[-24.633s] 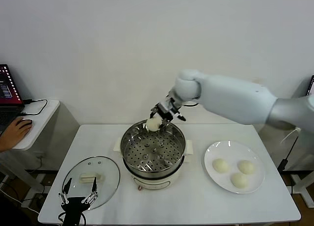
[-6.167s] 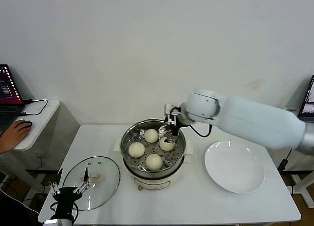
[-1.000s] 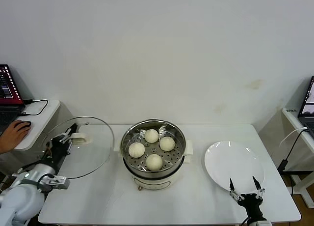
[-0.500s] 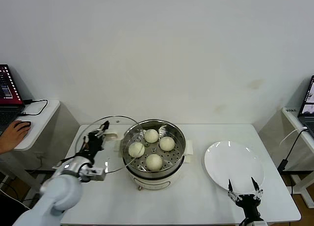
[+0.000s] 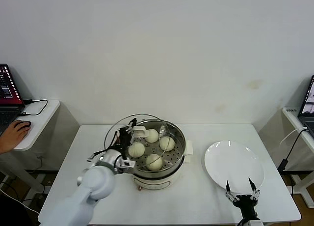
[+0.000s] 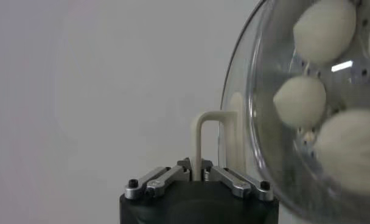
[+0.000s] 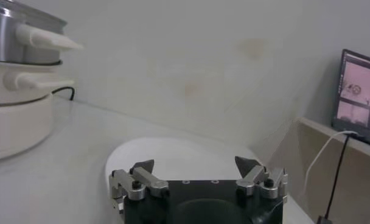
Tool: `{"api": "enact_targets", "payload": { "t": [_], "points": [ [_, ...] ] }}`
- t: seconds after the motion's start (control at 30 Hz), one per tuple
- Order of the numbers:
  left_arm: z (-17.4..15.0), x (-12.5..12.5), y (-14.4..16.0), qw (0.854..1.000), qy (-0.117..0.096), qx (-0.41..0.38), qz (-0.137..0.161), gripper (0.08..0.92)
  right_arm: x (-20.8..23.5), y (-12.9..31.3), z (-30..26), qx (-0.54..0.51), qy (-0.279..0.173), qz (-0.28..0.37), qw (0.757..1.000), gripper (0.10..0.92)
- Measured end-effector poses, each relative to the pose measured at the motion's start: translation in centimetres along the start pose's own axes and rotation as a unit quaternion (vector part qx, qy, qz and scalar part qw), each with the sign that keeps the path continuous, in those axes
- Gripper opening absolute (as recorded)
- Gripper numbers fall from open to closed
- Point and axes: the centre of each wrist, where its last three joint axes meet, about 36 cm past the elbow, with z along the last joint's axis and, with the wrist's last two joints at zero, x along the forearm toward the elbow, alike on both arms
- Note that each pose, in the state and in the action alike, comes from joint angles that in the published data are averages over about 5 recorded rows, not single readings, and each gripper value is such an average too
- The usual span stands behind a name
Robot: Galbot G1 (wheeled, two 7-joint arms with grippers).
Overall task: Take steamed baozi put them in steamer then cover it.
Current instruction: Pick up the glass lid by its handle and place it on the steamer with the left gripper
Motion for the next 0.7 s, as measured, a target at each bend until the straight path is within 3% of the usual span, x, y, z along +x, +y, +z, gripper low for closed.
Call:
{"api": "enact_targets", "payload": {
  "t": [0.4,0.7],
  "points": [
    [-3.9,-1.8,-1.1,1.000,-0.013,-0.014,0.011,0.150,-0.3,0.6,0.5,0.002,0.005,-0.007,1.000,0.823],
    [-5.1,-2.3,-1.9,1.000,-0.014,-0.025,0.013,0.150,-0.3,0.7,0.7,0.002,0.007,-0.008,1.000,0.823]
  ]
}}
